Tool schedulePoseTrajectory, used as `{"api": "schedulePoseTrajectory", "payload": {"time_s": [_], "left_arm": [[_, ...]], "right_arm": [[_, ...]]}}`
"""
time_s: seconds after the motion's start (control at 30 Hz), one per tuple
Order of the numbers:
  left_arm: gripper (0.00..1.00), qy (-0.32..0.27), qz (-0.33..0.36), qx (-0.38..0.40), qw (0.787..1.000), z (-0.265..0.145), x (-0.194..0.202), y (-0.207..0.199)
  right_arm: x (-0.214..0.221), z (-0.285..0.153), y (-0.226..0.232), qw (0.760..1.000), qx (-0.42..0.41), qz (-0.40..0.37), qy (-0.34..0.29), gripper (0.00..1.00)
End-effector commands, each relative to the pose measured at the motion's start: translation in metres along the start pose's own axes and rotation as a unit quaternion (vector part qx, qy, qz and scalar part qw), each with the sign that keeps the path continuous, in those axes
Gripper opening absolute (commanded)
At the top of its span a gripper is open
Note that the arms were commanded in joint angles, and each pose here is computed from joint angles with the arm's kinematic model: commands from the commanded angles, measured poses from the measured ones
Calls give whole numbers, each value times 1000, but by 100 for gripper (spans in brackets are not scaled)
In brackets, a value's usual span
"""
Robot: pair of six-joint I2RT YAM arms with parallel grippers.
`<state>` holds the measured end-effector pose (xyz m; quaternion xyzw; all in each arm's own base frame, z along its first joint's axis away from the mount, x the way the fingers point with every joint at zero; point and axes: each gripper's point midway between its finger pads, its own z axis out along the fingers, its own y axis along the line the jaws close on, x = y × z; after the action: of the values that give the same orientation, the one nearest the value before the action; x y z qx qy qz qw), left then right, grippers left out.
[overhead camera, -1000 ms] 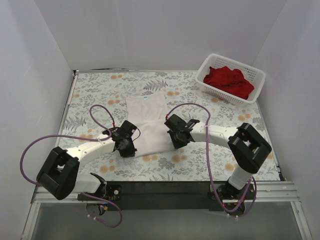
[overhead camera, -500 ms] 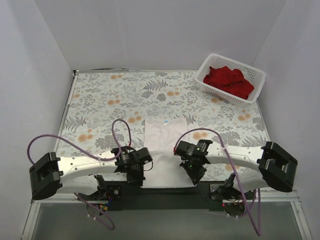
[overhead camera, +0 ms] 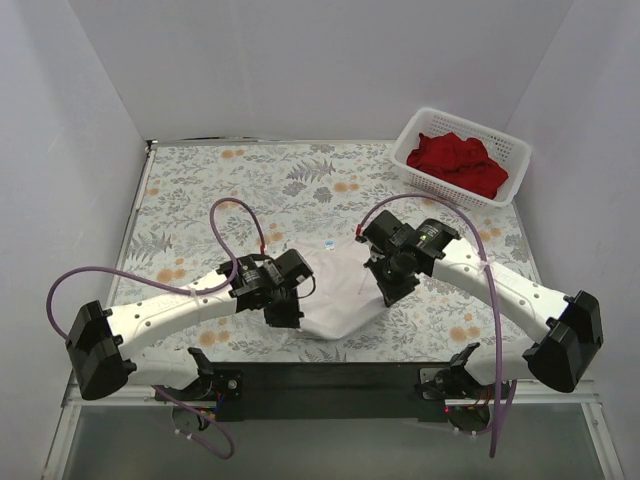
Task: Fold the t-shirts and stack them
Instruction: Fold the tshirt
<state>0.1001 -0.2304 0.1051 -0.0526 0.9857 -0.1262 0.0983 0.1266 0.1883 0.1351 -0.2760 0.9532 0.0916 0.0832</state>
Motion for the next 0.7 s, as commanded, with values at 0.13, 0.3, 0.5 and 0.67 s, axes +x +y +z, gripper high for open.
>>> {"api": "schedulePoseTrajectory", "payload": {"time_s": [0.13,0.3,0.5,0.67], "left_arm": [[0,-59,0,68,996,-20,-70,-24],[0,-56,-3,111,992,-24,-89,-45],[0,-67,-1,112,991,-24,-113,-46],[0,-73,-11,120,990,-26,-133,-47]], "right_arm": [[-31,-19,-29,999,26,-14,-16,1],[-54,-23,-35,999,19,-16,-25,1],[-88,-35,-39,999,-1,-15,-53,1],[-110,-41,-42,997,-23,-13,-67,1]]}}
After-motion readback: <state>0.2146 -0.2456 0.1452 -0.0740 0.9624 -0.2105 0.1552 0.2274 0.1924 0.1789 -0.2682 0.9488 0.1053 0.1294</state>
